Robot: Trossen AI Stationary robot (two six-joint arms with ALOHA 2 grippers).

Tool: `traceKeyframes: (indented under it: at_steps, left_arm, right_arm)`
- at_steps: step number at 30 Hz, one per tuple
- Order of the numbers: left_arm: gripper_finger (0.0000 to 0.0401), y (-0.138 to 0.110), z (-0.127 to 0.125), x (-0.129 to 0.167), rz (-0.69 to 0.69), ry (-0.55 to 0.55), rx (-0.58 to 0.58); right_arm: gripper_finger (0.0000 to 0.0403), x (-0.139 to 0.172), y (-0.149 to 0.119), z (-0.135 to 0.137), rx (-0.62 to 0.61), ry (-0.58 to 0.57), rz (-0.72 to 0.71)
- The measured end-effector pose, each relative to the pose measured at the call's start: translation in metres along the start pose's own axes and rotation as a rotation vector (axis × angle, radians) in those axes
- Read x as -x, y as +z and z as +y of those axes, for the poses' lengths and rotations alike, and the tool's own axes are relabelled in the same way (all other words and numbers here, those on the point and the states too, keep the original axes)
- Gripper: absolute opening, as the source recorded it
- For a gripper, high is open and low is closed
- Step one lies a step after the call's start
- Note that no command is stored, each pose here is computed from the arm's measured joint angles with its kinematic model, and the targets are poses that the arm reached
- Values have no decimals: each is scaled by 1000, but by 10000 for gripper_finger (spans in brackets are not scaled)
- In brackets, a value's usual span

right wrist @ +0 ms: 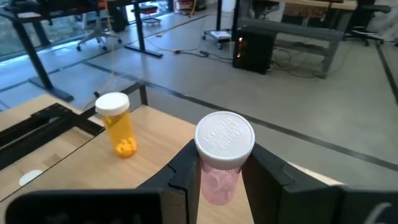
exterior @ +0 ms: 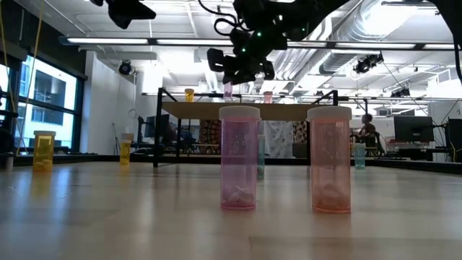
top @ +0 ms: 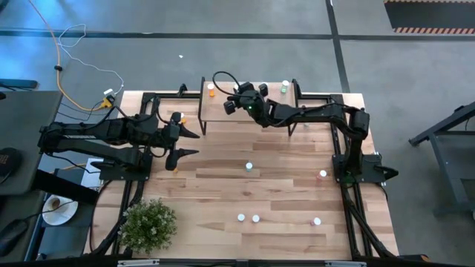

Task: Pick and place medicine bottles onto shelf by color
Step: Put the top purple pill bottle on the shelf

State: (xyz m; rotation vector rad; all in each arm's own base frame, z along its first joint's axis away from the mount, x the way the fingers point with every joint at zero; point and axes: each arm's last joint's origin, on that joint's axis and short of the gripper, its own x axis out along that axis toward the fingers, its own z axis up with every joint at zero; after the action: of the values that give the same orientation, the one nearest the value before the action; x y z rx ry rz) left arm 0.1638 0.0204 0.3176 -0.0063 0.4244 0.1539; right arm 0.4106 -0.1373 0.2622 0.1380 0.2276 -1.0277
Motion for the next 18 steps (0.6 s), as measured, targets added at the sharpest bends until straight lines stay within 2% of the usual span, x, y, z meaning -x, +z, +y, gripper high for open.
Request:
traceKeyframes:
  at_steps: [6,18]
  left_arm:
    - [236,0,0,0,1,0,-1]
    - [236,1,0,0,-6,0,7]
  right_arm:
    - [85,-3,0,-4,-4,-6,9]
    - [85,-20,-12,-8,18,51,56]
